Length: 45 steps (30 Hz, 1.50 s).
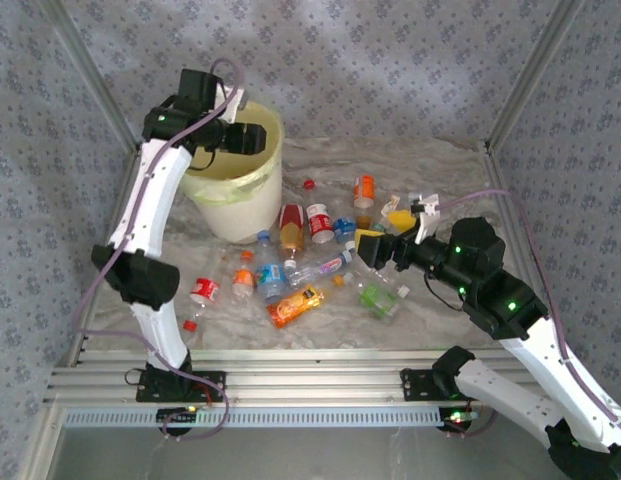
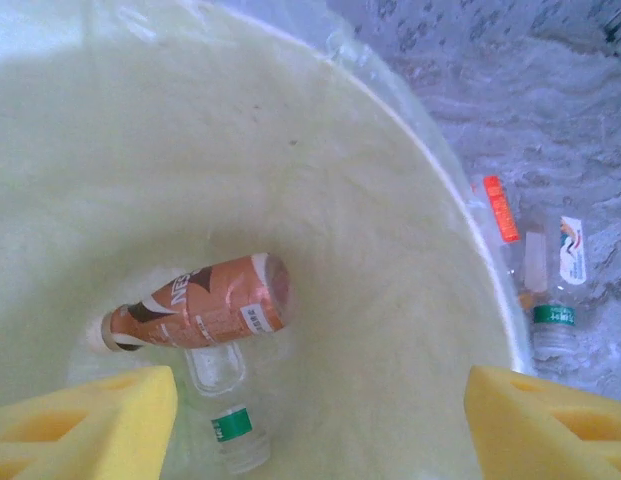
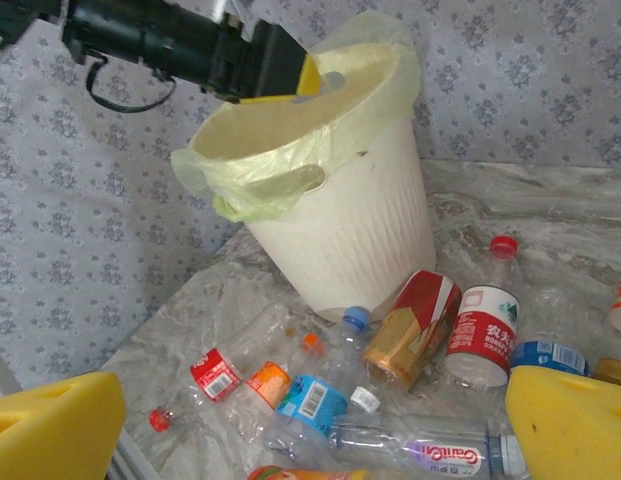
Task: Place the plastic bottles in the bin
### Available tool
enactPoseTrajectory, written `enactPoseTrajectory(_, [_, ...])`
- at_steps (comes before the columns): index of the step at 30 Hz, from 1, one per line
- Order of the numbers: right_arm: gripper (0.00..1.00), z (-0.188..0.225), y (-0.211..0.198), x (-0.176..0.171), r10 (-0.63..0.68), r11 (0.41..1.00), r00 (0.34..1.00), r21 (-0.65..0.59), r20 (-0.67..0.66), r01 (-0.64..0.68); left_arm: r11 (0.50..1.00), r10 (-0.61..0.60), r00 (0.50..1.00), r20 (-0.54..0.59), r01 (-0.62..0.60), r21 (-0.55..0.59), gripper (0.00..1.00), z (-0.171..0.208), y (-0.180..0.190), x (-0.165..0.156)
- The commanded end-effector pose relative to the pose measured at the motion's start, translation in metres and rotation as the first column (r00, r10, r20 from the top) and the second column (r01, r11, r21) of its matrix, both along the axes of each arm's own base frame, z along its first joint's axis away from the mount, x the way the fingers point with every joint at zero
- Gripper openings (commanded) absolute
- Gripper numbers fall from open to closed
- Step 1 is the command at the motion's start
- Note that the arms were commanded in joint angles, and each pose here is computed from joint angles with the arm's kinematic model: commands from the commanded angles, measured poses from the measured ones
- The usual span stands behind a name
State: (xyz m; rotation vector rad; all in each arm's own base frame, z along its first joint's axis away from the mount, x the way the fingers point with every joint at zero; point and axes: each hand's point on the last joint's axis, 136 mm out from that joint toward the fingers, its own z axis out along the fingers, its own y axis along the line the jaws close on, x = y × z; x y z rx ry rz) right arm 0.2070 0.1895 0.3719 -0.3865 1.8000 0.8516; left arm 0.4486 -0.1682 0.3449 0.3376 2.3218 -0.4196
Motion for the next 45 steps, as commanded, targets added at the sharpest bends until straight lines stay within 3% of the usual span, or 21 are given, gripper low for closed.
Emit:
enactPoseTrajectory(1, [1.0, -0.004, 0.003, -0.008, 0.043, 0.999, 0.999, 0.012, -0.028, -0.042, 0.998, 0.054, 0.997, 0.062, -0.052, -0.025, 0.76, 0.024, 0.012, -0.014])
enactPoseTrajectory(6, [1.0, -0.001, 0.013, -0.02, 0.134, 0.991, 0.99, 0.03, -0.038, -0.132, 0.996, 0.082, 0.996, 0.036, -0.081, -0.022, 0.77, 0.02, 0.021, -0.058])
enactPoseTrajectory(13, [1.0, -0.005, 0.026, -0.035, 0.243, 0.97, 0.964, 0.03, -0.107, -0.241, 0.996, 0.089, 0.993, -0.08, -0.089, 0.01, 0.77, -0.025, 0.02, -0.134])
enactPoseTrajectory(23, [1.0, -0.022, 0.032, -0.043, 0.298, 0.953, 0.934, 0.003, -0.198, -0.303, 0.996, 0.089, 0.964, -0.25, -0.087, 0.022, 0.76, -0.104, 0.015, -0.202])
enactPoseTrajectory(30, [1.0, -0.029, 0.039, -0.039, 0.305, 0.949, 0.925, -0.005, -0.225, -0.314, 0.992, 0.128, 0.925, -0.357, -0.114, 0.061, 0.73, -0.167, 0.017, -0.217])
enactPoseTrajectory(35, [1.0, -0.032, 0.041, -0.038, 0.297, 0.952, 0.926, -0.009, -0.232, -0.307, 0.972, 0.216, 0.875, -0.434, -0.152, 0.178, 0.73, -0.203, 0.03, -0.219])
enactPoseTrajectory(45, [1.0, -0.044, 0.042, -0.035, 0.283, 0.955, 0.925, -0.018, -0.254, -0.297, 0.963, 0.25, 0.814, -0.525, -0.151, 0.225, 0.73, -0.243, 0.033, -0.22])
